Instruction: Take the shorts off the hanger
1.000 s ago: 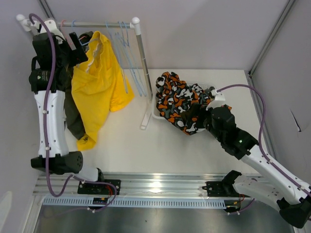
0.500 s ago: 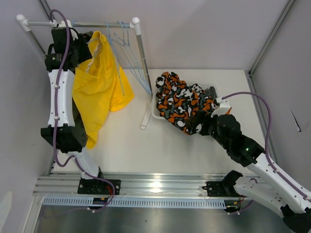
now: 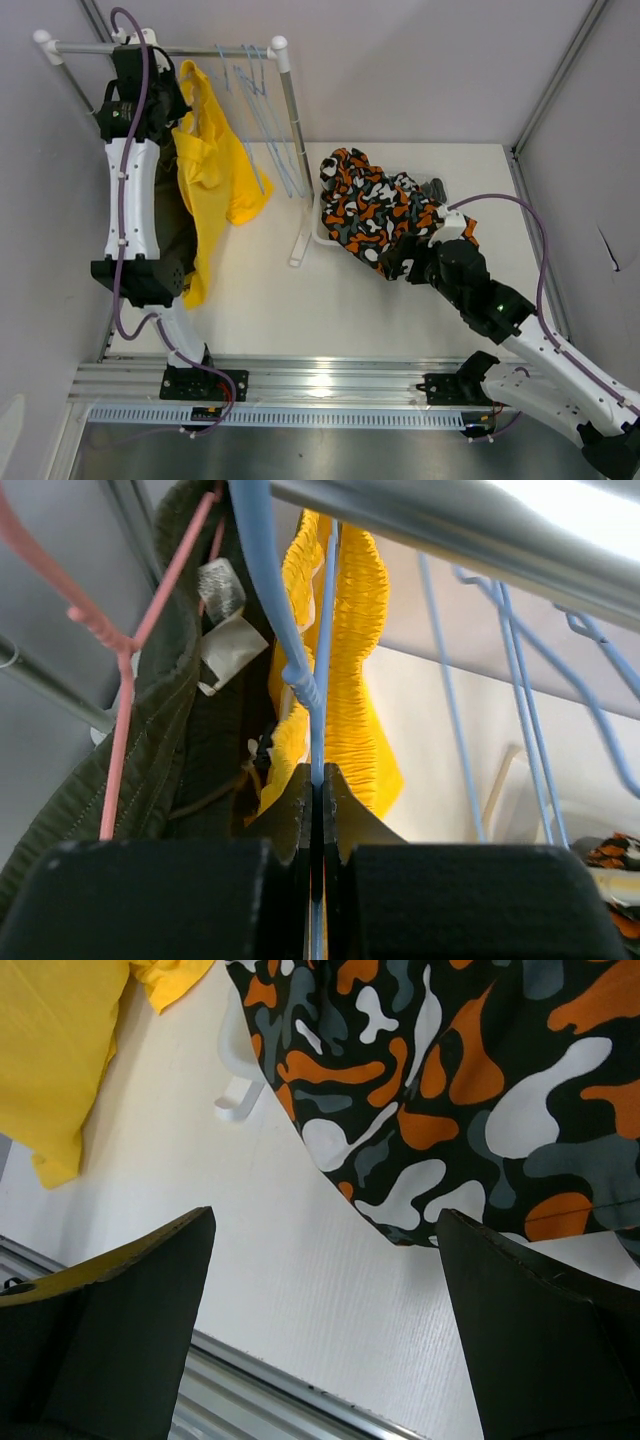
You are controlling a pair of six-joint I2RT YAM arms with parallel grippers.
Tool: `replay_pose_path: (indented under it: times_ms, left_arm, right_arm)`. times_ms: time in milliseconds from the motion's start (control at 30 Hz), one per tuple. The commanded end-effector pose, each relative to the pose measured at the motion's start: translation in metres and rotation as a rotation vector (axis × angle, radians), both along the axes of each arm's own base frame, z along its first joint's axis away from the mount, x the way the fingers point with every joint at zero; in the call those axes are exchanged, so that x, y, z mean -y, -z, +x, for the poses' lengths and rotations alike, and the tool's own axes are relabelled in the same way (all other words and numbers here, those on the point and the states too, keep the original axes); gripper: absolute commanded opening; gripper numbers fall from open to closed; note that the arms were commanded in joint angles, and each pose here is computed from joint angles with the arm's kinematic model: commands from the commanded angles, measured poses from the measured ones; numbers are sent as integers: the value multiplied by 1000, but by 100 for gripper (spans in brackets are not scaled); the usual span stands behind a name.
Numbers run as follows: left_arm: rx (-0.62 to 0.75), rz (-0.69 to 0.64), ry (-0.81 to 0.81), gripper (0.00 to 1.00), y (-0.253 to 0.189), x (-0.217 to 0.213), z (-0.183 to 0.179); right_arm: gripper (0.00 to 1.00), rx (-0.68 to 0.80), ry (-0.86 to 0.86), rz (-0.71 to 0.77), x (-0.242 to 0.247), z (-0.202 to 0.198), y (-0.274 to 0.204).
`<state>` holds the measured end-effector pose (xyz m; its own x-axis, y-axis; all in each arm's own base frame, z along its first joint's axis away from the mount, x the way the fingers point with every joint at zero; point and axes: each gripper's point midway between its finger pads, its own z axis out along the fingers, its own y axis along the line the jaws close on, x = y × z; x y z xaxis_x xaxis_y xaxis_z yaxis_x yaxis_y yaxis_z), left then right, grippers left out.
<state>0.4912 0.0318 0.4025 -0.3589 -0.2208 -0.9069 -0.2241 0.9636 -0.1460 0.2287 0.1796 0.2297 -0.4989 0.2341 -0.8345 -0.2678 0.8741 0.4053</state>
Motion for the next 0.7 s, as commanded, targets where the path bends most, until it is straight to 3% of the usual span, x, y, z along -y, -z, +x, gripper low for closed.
replay_pose_path:
  times_ms: [0,200,233,267,333,367,400,500,533,567,667]
  left_arm:
    - [166,7,56,0,-63,30,-16]
    - [299,5,69,0,-119,40,-57]
    - [300,3,72,0,-120,41,-61]
    - [286,0,74,0,-115,43,-62]
    - [297,-5,77,0,-120,44,-74]
    - [282,-7,83,0,-115,47,-76]
    - [274,-10,90,0,-111,49,-77]
    - [285,-15,108,0,-112,54,-92]
    - [282,-17,109,0,-111,54,-95]
    - [297,-18,111,0,-116,53,-103]
    - [303,-28,130,0,-118,56,-115]
  right_arm:
    - [99,63,-53,56,-15,2,-22]
    - [99,208,-270,124,-80,-11,-97]
    - [99,208,-299,116,-99,-9,-102]
    - [99,273,-318,158,-112,-12,-140]
    - [99,334,-408,207,-150,-34,-172]
    - [99,321,-432,174,-178,-32,-164]
    - [99,371,-456,212,-192,-36,-197]
    - [100,357,-535,160,-259,-45,-184]
    - [99,381,-540,195,-271,-46,-206]
    - [99,349,-562,156,-299,-44,-182]
    - [99,351,-576,191,-331,-43,-191]
